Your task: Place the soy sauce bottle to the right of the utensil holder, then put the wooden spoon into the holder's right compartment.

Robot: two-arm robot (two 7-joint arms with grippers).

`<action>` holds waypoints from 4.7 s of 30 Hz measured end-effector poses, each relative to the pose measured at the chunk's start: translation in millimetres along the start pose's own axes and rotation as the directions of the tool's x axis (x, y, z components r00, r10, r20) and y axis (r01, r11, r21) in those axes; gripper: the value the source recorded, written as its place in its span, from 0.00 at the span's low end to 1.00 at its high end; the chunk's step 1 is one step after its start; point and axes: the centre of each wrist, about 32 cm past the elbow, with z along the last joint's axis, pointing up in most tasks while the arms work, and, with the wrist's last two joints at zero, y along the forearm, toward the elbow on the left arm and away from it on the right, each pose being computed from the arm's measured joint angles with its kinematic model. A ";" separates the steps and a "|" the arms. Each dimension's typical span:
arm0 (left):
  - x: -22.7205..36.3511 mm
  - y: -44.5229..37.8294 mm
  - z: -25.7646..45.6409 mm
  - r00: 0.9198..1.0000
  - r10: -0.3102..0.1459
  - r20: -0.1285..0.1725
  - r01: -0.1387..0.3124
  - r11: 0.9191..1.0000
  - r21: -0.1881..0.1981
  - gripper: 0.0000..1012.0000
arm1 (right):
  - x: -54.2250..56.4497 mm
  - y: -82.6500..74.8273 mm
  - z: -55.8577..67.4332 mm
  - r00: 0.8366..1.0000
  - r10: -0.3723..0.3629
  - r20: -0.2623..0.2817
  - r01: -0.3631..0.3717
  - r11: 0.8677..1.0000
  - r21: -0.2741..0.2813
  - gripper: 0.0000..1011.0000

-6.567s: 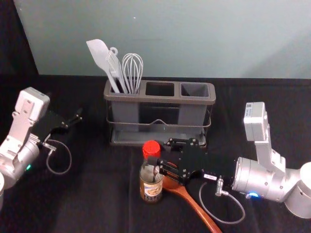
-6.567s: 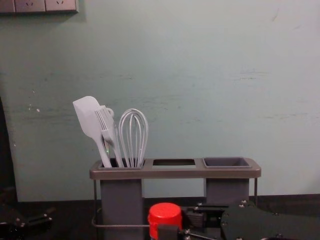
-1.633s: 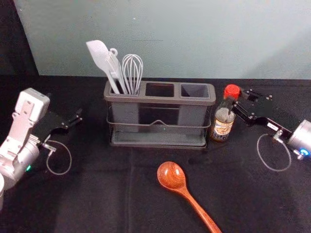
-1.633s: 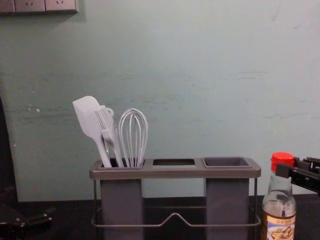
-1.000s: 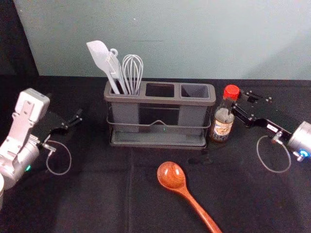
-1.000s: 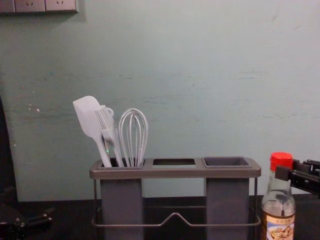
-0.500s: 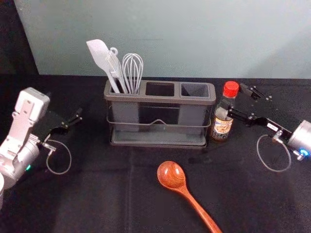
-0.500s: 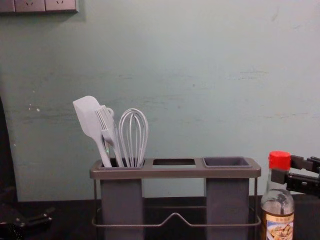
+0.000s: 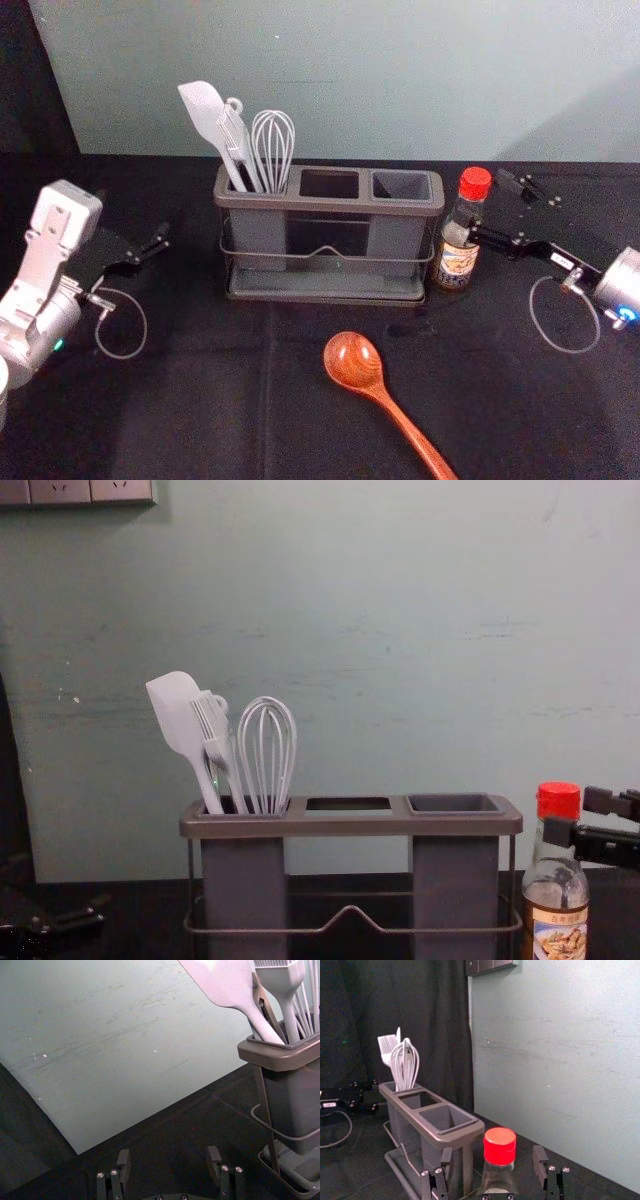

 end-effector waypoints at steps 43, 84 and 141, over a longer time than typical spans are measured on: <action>0.0 0.0 0.0 1.000 0.000 0.000 0.000 1.000 0.000 0.99 | -112.9 5.9 92.4 0.981 0.156 0.112 -0.142 0.982 -0.123 0.99; 0.0 0.0 0.0 1.000 0.000 0.000 0.000 1.000 0.000 0.99 | -160.0 96.3 62.9 0.992 -0.035 -0.120 -0.058 0.716 -0.695 0.99; 0.0 0.0 0.0 1.000 0.000 0.000 0.000 1.000 0.000 0.99 | -163.3 100.4 54.0 0.995 -0.024 -0.093 -0.050 0.703 -0.709 0.83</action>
